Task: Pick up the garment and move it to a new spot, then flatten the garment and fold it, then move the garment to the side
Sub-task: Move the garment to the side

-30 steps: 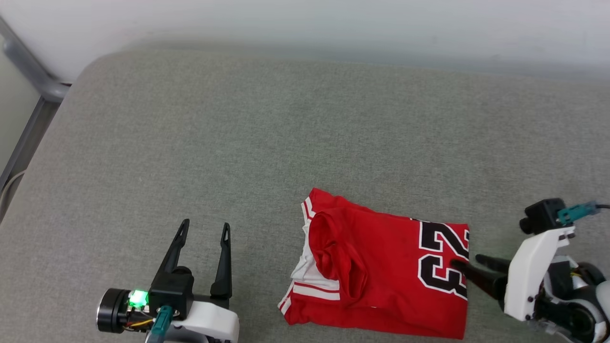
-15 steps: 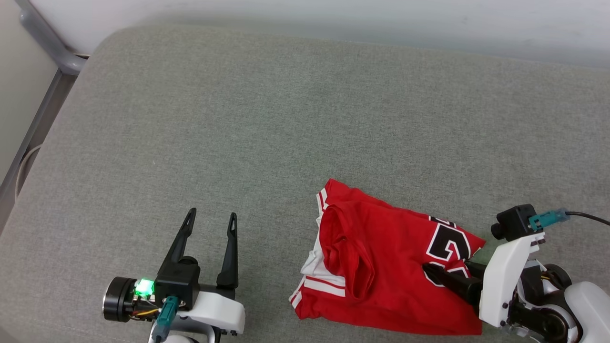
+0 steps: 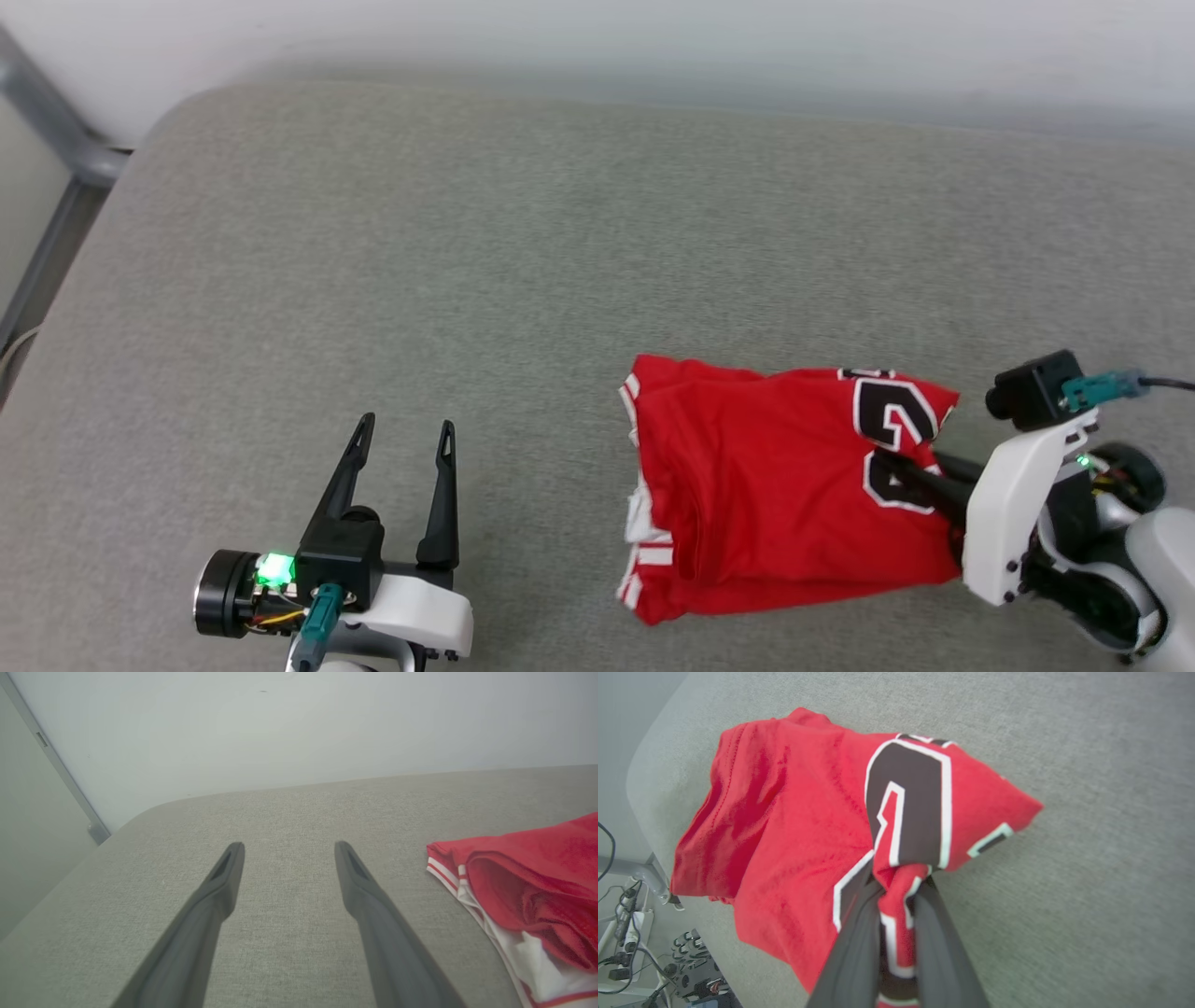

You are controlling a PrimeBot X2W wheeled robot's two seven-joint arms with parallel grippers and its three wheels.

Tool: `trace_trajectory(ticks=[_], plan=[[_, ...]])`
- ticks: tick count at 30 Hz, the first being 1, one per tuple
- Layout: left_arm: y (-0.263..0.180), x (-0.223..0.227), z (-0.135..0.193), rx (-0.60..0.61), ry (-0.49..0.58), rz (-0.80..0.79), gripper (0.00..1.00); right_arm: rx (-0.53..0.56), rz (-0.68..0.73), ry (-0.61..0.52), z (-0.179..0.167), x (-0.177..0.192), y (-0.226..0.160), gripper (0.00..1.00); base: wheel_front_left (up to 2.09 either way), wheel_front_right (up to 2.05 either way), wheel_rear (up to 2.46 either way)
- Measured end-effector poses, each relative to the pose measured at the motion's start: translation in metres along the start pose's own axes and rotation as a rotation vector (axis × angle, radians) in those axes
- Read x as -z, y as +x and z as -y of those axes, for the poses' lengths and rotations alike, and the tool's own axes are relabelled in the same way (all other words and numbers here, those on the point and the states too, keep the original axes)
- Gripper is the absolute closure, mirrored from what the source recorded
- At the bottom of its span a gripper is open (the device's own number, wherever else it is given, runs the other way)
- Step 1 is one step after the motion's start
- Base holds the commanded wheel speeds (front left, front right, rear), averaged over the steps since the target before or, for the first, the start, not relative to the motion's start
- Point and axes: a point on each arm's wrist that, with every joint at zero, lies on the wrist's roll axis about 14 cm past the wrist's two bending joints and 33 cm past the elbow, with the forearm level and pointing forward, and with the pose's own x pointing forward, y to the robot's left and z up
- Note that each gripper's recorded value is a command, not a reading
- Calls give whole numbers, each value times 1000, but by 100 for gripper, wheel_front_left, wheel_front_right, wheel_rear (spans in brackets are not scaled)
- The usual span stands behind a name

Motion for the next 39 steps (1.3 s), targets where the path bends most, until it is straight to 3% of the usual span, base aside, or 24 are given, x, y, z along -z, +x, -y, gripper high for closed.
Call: trace_trajectory(ticks=[5,13,27,39], plan=[[7,-3,16,49,-10,14,0,102,30,-135,27,-18,-28,100,0,0,0],[26,-5,53,162,-20,35,0,285,30,-175,81,-31,-84,100,0,0,0],[74,23,84,276,10,16,0,667,-146,-130,214,-18,-155,100,0,0,0],[92,47,87,291,12,-17,0,924,-228,-56,299,-15,-186,100,0,0,0]])
